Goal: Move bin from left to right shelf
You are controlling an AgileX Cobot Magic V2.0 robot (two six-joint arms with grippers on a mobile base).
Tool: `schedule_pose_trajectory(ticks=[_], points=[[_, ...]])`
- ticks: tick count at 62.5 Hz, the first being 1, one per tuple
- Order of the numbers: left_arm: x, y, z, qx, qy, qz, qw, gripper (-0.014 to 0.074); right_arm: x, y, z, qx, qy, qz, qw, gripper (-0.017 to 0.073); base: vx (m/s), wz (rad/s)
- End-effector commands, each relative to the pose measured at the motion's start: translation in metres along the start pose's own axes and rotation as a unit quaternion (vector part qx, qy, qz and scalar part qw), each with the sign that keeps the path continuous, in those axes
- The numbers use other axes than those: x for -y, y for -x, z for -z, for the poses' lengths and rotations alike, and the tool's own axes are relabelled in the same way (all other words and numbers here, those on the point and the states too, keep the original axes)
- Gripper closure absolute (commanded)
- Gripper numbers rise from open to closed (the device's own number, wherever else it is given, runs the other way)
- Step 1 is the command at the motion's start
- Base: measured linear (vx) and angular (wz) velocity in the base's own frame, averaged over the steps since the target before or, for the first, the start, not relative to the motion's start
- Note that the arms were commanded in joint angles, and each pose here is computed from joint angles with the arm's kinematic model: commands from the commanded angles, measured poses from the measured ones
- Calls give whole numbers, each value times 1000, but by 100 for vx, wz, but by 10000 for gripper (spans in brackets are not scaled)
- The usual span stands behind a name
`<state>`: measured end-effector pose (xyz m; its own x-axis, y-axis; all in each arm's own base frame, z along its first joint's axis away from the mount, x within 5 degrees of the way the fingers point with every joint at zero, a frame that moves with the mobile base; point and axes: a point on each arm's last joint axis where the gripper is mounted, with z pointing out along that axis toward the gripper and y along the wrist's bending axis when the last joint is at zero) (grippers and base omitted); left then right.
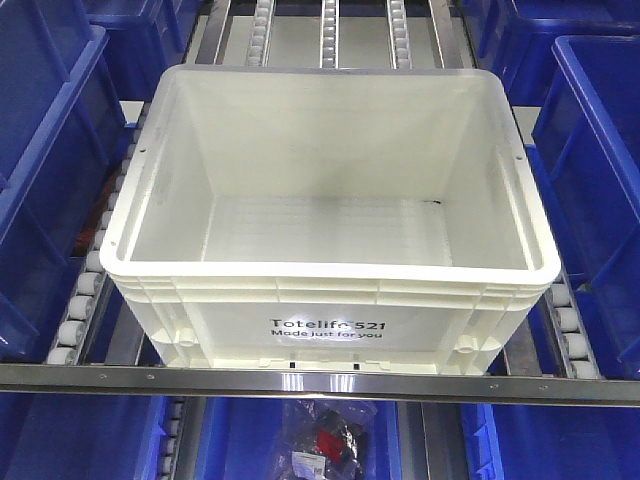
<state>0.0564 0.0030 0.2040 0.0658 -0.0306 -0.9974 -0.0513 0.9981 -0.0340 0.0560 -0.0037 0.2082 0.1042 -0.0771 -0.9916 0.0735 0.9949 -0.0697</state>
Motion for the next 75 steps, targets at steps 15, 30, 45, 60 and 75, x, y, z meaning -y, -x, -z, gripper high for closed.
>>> schedule_pose_trajectory(ticks=[15,30,45,60,75], points=[[0,15,2,56,1,6,998,562,0,3,1,37,-3,6,999,568,0,0],[0,15,2,56,1,6,998,562,0,3,1,37,-3,6,999,568,0,0],[0,15,2,56,1,6,998,562,0,3,1,37,-3,6,999,568,0,0],[1,36,5,103,0,6,995,562,1,21,3,85,-5,1,996,568,0,0],[4,121,24,183,-5,4,983,562,7,96,13,112,-11,5,994,568,0,0]])
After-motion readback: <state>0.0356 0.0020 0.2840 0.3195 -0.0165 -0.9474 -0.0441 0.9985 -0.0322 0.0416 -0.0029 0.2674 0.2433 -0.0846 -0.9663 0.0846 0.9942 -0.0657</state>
